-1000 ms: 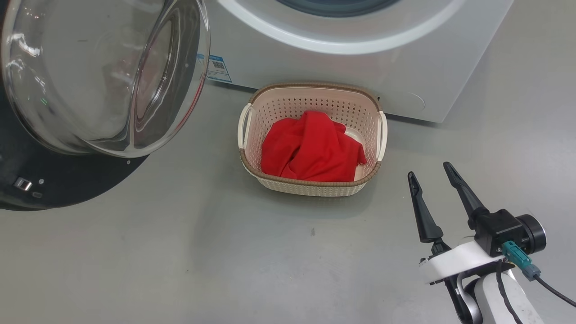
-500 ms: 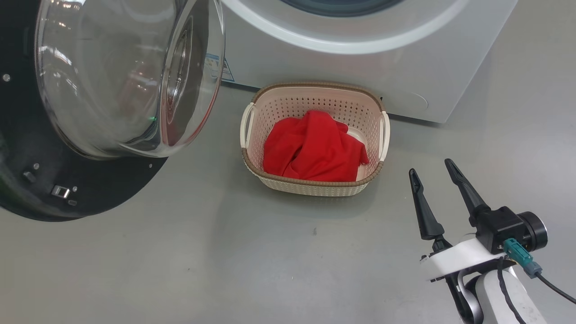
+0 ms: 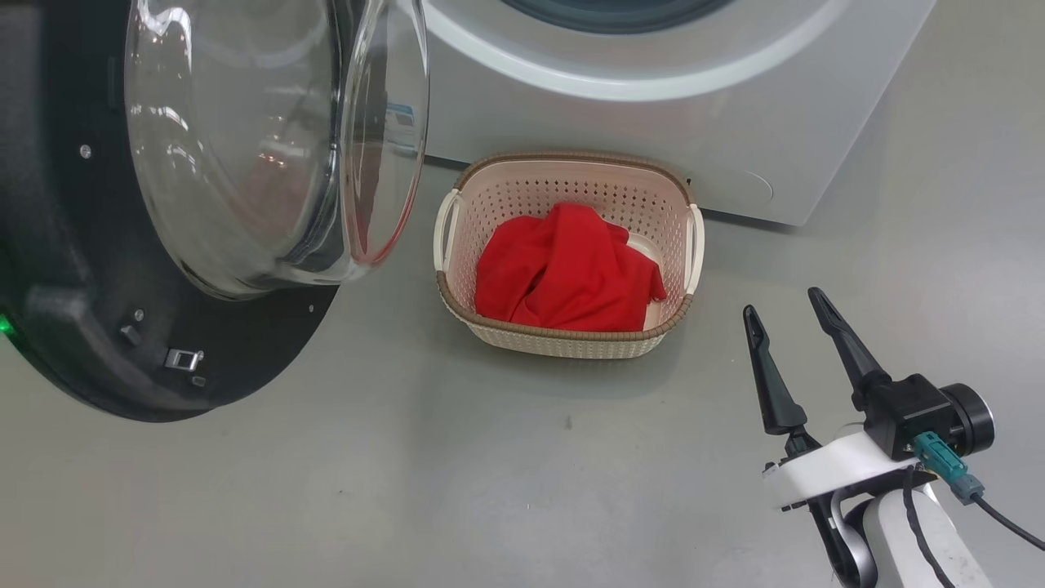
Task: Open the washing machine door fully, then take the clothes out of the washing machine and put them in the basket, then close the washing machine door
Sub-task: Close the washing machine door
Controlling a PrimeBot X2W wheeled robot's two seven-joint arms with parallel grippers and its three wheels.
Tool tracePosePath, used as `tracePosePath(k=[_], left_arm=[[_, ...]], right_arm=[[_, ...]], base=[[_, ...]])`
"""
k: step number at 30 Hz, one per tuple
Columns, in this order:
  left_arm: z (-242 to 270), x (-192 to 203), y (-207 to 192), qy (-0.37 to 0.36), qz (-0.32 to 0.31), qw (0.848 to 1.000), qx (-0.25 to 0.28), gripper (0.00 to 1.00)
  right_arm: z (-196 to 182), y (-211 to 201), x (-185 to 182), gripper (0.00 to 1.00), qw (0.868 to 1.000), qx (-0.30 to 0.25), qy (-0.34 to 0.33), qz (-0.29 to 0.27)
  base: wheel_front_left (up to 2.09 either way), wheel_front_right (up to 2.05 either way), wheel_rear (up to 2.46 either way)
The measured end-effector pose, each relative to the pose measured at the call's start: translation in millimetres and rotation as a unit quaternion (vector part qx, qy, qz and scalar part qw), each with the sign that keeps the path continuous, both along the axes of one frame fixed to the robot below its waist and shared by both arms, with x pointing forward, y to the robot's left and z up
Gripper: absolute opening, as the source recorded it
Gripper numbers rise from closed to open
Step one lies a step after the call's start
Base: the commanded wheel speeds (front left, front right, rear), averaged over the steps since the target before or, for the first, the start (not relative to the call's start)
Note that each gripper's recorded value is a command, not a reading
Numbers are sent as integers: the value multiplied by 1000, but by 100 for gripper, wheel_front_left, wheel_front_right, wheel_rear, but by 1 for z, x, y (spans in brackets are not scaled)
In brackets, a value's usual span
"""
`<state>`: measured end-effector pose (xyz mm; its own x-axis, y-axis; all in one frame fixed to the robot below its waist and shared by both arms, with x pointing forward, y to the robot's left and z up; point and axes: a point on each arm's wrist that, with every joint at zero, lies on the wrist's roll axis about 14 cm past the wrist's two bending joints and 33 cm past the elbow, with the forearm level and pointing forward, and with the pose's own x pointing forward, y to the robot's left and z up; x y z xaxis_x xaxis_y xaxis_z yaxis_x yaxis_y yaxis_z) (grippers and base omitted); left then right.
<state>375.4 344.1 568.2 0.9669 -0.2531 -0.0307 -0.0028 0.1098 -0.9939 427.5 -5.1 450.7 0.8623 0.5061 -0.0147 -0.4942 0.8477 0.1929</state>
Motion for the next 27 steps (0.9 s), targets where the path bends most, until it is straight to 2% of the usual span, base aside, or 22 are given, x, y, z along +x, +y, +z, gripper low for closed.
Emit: tracePosePath(k=[12,27], left_arm=[[0,2,-45,-11,-100,995,6,0],[11,18,-109,-50,-231,972,-3,0]], right_arm=[[3,-6,-2,100,1000,0,-2,-8],[4,-28,3,100,999,1,-3,-46]], base=[[0,0,0],[0,0,0]])
